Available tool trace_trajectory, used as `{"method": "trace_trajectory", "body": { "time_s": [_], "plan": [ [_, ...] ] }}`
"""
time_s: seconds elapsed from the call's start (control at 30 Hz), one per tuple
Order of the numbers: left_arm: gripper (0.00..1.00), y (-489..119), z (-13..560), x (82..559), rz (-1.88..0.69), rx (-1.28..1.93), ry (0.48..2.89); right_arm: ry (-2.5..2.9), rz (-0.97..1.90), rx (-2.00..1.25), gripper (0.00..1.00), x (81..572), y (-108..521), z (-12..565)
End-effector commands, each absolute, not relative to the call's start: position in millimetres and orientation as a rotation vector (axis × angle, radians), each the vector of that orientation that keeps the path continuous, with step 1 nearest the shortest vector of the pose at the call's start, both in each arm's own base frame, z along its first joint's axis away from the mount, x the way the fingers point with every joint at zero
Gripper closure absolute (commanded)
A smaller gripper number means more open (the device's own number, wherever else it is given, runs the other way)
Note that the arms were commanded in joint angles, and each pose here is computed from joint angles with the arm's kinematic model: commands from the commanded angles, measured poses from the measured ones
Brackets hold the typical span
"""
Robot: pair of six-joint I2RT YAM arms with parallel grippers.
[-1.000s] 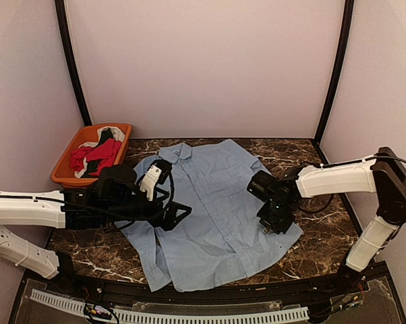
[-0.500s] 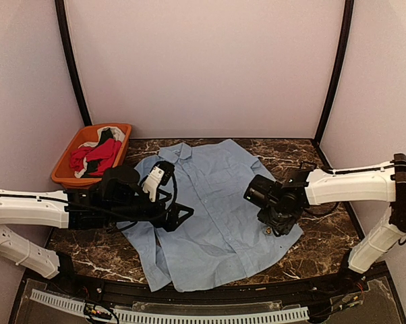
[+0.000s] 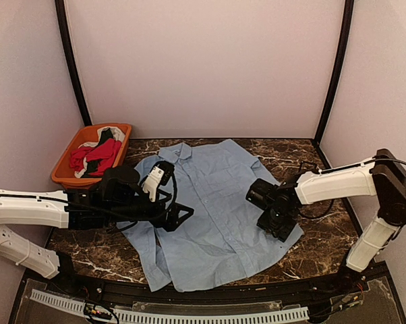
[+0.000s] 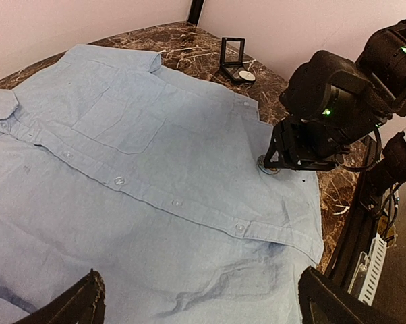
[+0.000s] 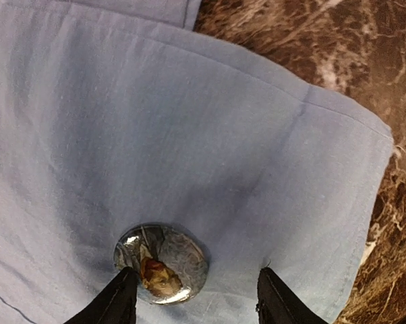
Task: Pin the brooch onto the clothing
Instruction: Pick up the brooch from the flattened clothing.
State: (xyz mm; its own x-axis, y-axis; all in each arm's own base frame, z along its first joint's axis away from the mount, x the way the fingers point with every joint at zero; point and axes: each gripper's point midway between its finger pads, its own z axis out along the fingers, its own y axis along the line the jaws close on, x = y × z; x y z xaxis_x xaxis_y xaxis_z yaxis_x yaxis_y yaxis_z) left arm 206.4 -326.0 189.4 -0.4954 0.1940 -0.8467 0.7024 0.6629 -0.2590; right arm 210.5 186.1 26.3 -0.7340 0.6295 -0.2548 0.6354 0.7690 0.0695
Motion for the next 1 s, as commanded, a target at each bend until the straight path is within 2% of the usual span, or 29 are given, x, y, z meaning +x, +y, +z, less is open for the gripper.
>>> {"method": "trace_trajectory", "body": {
  "time_s": [0.0, 0.3, 0.9, 0.97],
  "plan": [
    [0.00, -323.2, 197.1, 205.8, -0.761, 0.676, 2.020, 2.797, 0.018, 0.920, 0.43, 215.3, 206.9, 22.9],
    [0.00, -320.8, 194.4, 205.5, -0.752, 0.677, 2.021, 2.772, 0.065, 0.881, 0.45, 226.9, 213.2, 44.6],
    [0.00, -320.6, 187.4, 206.1, -0.747, 0.674, 2.028, 2.881, -0.052, 0.873, 0.47, 215.2, 197.2, 7.1],
    [0.00, -320.8, 187.8, 206.1, -0.747, 0.675, 2.028, 2.879, -0.043, 0.864, 0.52, 217.0, 198.5, 7.3]
  ]
}}
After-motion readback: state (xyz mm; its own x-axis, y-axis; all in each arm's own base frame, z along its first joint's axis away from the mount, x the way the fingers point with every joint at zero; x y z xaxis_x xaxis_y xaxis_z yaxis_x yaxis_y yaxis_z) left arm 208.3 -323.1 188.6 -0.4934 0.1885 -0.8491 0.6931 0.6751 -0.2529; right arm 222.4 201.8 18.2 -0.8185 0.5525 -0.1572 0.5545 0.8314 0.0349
